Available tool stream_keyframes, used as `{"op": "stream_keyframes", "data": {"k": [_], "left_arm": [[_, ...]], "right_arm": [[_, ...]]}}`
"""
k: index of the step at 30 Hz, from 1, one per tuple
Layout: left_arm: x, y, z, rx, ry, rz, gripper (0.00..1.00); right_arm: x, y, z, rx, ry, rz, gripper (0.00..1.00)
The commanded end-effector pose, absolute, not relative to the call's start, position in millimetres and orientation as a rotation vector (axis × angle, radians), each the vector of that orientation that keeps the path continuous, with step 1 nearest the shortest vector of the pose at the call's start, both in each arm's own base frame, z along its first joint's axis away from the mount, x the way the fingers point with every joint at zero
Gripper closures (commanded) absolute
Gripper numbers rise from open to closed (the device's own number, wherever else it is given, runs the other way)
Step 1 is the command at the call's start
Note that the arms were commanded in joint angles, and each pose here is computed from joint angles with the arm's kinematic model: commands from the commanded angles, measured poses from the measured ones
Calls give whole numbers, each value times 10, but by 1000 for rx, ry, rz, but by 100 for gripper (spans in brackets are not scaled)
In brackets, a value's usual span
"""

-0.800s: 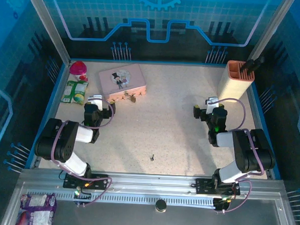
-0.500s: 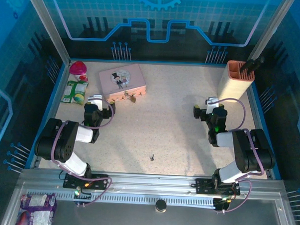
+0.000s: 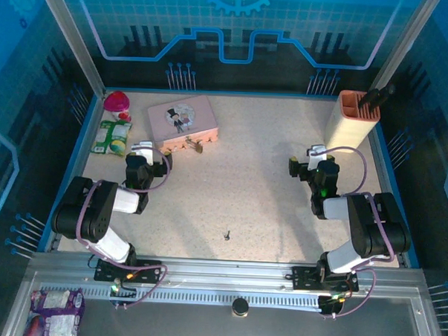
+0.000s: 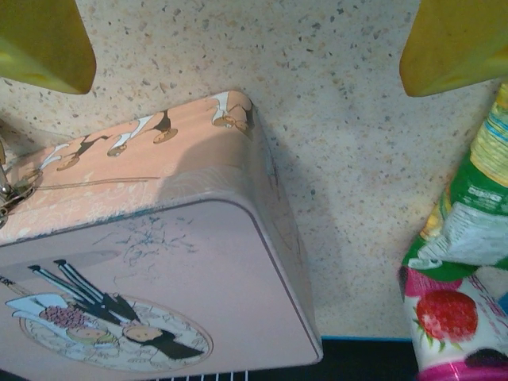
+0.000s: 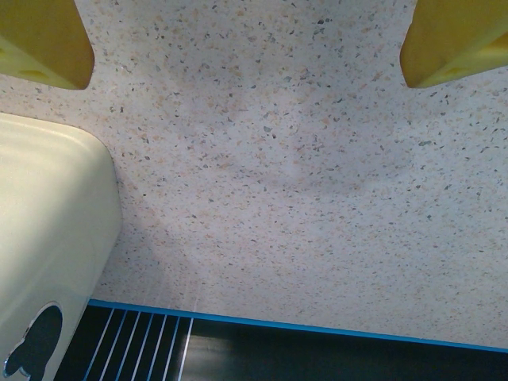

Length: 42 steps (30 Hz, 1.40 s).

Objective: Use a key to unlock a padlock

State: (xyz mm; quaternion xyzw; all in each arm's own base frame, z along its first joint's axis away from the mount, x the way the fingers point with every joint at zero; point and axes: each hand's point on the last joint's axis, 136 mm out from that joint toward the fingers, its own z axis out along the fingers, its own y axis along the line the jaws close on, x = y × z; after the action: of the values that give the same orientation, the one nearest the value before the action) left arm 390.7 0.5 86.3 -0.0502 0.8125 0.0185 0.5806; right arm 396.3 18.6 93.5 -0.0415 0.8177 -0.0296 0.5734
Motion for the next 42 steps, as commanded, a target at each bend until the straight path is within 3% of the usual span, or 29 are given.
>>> {"op": "stream_keyframes", "data": {"k": [1,8,12,17,21,24,31,37,42], "left_arm": [[3826,-16,1131,-94,1779,87,1],[3520,-41,1570,-123,1682,151,1],[3332,115,1832,-370,1723,63,1],[3013,211,1976,-688,1832,-70,1],[2692,214,1931,-868,1922,-150,1],[2625,-34,1935,-747,1984,-308,1],[2479,-692,1958,-454,2152,-658,1],[2354,-1109,1802,-281,2246,-722,1],[2214,-1538,1617,-119,2303,-753,1]], "right_arm": [[3975,259,1014,-118,1876,-78,0],[3806,401,1250,-187,1804,-113,0],[3660,625,1504,-259,1806,-154,0],[3279,1065,1998,-304,1854,130,0],[2968,937,2299,-41,1904,329,0],[2722,685,2291,230,1951,413,0],[2381,868,2309,142,2040,610,0],[2167,1141,2009,192,2197,674,0],[1951,1516,1788,176,2299,700,7]]}}
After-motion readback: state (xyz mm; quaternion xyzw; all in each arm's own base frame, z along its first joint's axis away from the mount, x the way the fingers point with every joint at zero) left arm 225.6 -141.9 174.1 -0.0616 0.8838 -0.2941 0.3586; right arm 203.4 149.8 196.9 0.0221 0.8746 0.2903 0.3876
